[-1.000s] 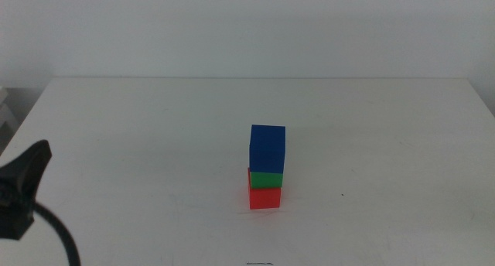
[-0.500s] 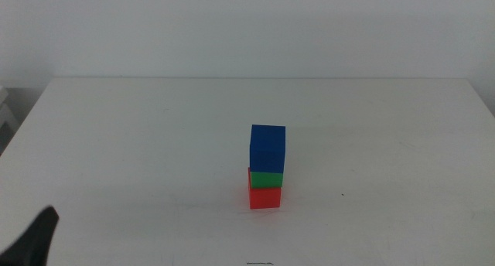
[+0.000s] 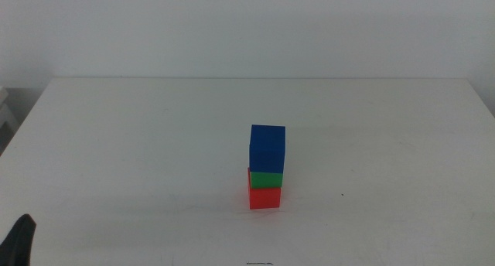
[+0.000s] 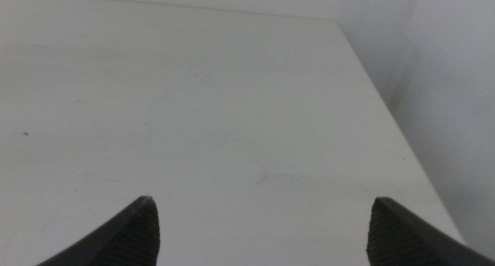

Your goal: Stack red cubes first, then green, then blue cubes in a specific spot.

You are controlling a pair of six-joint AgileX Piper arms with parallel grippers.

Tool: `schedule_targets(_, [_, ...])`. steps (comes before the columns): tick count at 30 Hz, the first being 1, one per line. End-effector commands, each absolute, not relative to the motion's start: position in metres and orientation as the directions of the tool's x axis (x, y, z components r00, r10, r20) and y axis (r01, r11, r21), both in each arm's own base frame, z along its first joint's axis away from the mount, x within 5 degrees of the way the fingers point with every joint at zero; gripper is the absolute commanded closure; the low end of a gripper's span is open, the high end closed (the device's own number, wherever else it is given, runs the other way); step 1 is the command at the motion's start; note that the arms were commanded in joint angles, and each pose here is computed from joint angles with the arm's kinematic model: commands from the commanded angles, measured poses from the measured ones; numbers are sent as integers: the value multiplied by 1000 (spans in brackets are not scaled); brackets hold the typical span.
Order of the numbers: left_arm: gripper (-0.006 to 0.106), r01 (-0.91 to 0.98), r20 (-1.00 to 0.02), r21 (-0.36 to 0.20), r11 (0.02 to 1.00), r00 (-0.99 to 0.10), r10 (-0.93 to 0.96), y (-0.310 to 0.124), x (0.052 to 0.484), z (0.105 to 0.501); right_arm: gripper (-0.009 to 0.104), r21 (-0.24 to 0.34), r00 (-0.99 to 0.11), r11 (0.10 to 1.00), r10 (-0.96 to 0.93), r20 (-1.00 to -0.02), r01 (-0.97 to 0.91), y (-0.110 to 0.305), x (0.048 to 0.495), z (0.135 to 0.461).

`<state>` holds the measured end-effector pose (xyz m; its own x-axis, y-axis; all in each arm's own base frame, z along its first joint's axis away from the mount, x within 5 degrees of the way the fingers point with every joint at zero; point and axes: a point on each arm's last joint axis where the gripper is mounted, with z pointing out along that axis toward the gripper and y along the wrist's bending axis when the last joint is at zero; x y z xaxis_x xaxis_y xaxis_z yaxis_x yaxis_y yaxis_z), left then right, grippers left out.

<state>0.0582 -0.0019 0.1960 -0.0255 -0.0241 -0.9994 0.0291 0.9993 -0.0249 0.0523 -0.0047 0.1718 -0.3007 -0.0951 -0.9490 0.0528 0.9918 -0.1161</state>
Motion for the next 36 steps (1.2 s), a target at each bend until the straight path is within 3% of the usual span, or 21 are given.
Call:
schedule_targets(1, [7,19,-998,-37,999,53,-38,-1,58,204,7,-176,-201,982,-158,-967,74,-6,52,184])
schedule_targets(4, [7,26,-997,-37,999,61,-38,-1,55,203,7,-239,-209,968,-218,-953,80,-8,52,185])
schedule_targets(6, [7,28,-999,-37,999,31,-37,-2,55,200,7,-242,-209,967,-221,-953,80,-8,52,185])
schedule_targets(9, [7,31,-999,-37,999,-23,-36,-2,55,195,7,-222,-208,972,-202,-957,78,-8,52,184])
schedule_targets(15, [7,33,-997,-37,999,-66,-34,-2,55,191,7,-127,-190,989,-112,-975,70,-5,53,185])
schedule_targets(22, [7,31,-999,-37,999,-26,-36,-2,55,195,7,-129,-15,987,-128,-992,93,-5,54,201])
schedule_targets(36, [7,31,-999,-37,999,-25,-36,-2,55,196,7,-129,-20,987,-128,-992,92,-5,56,201])
